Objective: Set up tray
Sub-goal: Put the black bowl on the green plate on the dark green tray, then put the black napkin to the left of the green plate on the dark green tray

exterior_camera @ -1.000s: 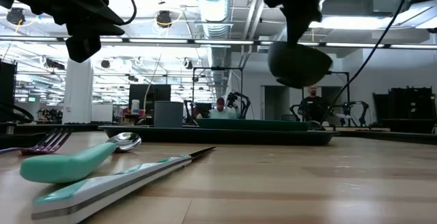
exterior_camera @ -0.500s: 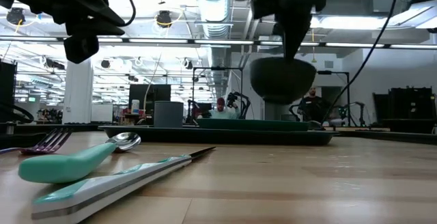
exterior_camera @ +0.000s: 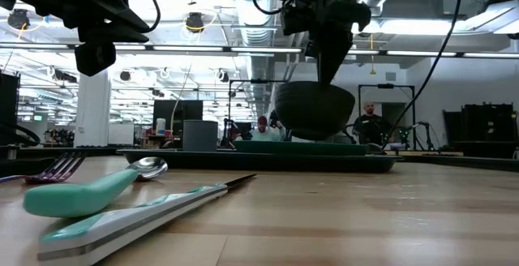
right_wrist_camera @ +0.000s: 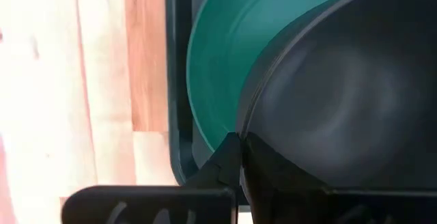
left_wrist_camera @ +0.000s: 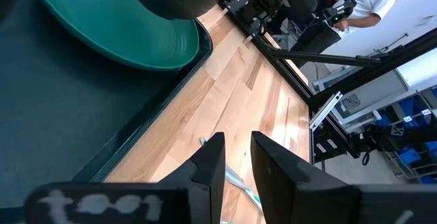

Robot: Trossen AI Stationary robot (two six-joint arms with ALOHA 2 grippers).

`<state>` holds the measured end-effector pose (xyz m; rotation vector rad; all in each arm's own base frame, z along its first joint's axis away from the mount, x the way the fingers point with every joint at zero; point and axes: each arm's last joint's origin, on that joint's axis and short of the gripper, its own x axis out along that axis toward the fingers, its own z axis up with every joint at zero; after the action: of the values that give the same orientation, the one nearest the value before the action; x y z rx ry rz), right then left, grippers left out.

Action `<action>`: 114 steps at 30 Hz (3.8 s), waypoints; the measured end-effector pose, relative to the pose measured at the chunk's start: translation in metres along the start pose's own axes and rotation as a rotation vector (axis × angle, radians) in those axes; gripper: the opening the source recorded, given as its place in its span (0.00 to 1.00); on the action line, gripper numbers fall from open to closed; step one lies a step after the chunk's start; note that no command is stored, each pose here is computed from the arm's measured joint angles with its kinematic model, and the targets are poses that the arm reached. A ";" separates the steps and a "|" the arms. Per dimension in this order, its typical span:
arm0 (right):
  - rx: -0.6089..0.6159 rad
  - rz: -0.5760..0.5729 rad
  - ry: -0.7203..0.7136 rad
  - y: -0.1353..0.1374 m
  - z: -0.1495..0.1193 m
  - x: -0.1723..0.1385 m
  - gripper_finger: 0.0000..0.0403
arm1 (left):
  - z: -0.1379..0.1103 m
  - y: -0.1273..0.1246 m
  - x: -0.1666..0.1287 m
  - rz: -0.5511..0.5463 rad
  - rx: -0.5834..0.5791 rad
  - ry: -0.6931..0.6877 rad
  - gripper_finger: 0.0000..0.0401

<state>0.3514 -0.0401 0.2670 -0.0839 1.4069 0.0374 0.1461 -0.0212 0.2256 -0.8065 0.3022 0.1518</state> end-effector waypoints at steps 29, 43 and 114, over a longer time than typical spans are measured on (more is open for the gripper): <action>0.033 -0.017 0.061 -0.016 0.013 0.041 0.00 | -0.001 0.002 0.000 0.030 -0.019 0.003 0.15; 0.097 -0.020 0.044 -0.016 0.014 0.041 0.13 | -0.001 0.002 0.000 0.030 -0.019 0.003 0.15; 0.451 0.296 -1.308 0.060 -0.161 -0.095 0.16 | 0.059 -0.065 0.001 0.614 0.269 0.729 0.15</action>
<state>0.1730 0.0089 0.3329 0.4574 0.0861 0.0113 0.1759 -0.0224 0.3088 -0.4535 1.2348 0.3812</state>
